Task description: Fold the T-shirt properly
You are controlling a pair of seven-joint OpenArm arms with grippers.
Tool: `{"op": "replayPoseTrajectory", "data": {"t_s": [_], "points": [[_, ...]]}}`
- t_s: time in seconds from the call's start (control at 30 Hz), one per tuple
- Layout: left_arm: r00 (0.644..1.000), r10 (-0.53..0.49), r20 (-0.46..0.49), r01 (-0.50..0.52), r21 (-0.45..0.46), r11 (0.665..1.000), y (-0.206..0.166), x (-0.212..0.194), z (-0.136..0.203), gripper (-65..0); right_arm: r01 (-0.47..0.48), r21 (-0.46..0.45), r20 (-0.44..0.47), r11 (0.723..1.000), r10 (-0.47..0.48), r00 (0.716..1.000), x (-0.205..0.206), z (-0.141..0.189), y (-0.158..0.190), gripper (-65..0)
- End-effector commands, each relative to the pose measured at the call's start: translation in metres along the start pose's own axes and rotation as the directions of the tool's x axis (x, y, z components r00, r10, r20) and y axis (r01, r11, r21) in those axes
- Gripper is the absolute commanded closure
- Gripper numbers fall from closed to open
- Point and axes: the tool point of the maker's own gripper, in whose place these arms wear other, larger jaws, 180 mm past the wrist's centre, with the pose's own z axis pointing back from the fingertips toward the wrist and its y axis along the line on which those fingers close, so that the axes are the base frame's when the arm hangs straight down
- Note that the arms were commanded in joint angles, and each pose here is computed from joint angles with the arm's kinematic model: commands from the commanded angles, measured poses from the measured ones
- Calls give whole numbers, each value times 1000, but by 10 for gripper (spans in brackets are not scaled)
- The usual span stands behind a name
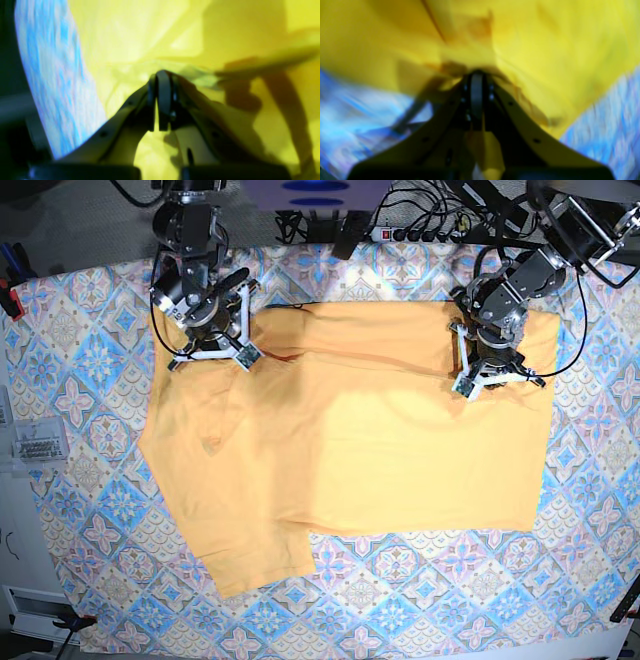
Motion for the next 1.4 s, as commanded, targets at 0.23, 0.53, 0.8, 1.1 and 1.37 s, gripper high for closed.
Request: {"op": "replayPoseTrajectory", "data": {"t_s": [0.23,0.53,0.8,1.1,1.37], "points": [[984,-175,45,176,-26,984,-39,-27,6,0,8,39,-91,999,-4,996,-24,-7,11,0],[951,-305,47,308,-94,947,-81,-74,38,0,-9,34,-147,999,14,989,-57,19,23,0],[948,-306,88,317,-161,935,-95,-86,77,0,17,-10,-212,1000,-19,977,-91,34,9,0],[953,-293,83,302,-152,941,-91,-86,78,0,0,-16,-229,1000,-4,973,-102,43,7,0],[951,-291,101,305,-191,933,-104,-89,97,0,-5,-20,-235,1000,0,972,-105,50,9,0]]}}
